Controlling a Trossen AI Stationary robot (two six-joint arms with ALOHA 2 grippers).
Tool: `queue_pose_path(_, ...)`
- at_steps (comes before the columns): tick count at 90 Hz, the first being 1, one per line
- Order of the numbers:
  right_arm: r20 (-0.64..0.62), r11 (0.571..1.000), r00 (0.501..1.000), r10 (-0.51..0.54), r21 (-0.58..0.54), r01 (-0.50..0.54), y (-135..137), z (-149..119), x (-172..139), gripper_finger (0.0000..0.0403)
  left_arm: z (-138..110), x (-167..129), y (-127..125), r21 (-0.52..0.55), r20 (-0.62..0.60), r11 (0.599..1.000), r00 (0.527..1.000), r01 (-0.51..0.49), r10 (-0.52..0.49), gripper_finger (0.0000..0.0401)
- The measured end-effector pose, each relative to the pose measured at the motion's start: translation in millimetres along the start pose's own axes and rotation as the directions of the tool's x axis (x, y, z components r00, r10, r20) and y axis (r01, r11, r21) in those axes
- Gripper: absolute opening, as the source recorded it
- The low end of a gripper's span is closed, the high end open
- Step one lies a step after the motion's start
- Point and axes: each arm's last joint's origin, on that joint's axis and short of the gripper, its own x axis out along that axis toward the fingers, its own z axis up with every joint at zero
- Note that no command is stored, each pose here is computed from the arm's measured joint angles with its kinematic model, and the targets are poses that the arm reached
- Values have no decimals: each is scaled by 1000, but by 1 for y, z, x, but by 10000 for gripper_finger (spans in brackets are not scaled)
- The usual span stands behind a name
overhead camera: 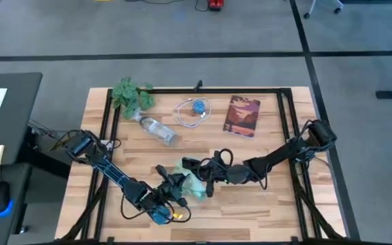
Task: Apply microfiber cloth
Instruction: Wipe the back and front of the black cellphone with the green microfiber cloth
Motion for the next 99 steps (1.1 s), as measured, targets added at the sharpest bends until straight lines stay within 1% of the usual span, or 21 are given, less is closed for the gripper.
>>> queue_pose_path(7, -5, 1000, 1000, 4, -1, -4, 0, -1, 0, 20, 6, -1, 7, 16, 5, 1000, 1000, -1, 1, 0)
queue_pose_path(37, -34, 1000, 999, 20, -8, -20, 1, -4, 0, 21, 27, -2, 35, 11, 16, 999, 999, -30, 30, 0)
queue_pose_path(44, -42, 1000, 999, 23, -16, -24, 0, -5, 0, 20, 29, 0, 38, 1, 19, 1000, 1000, -9, 9, 0)
queue_pose_path(51, -59, 999, 998, 28, -34, -30, 0, -7, -1, 20, 28, 0, 36, -4, 25, 999, 999, 48, -48, 0)
queue_pose_path(59, -74, 999, 997, 27, -45, -30, 0, -9, -1, 20, 22, 0, 29, -51, 20, 993, 995, 102, -101, 0)
queue_pose_path(72, -85, 999, 996, 6, -52, -10, -6, -9, 2, 20, 8, -6, 14, -95, 13, 991, 995, 99, -98, 0)
queue_pose_path(80, -84, 999, 996, -6, -54, 2, -11, -7, 5, 20, 4, -11, 8, -110, 16, 991, 997, 76, -74, 0)
queue_pose_path(84, -66, 999, 998, -17, -47, 14, -13, -5, 6, 20, 3, -14, 7, -119, 21, 989, 996, 83, -81, 0)
queue_pose_path(88, -8, 1000, 1000, -17, -26, 17, -13, 3, 7, 20, 1, -17, 4, -114, 22, 987, 993, 114, -112, 0)
queue_pose_path(94, 64, 1000, 998, -11, 10, 10, -11, 16, 8, 20, -3, -20, 1, -92, 22, 988, 992, 126, -125, 0)
queue_pose_path(99, 88, 1000, 996, 0, 7, 0, -11, 18, 8, 20, 2, -22, 3, -126, 38, 985, 993, 116, -112, 0)
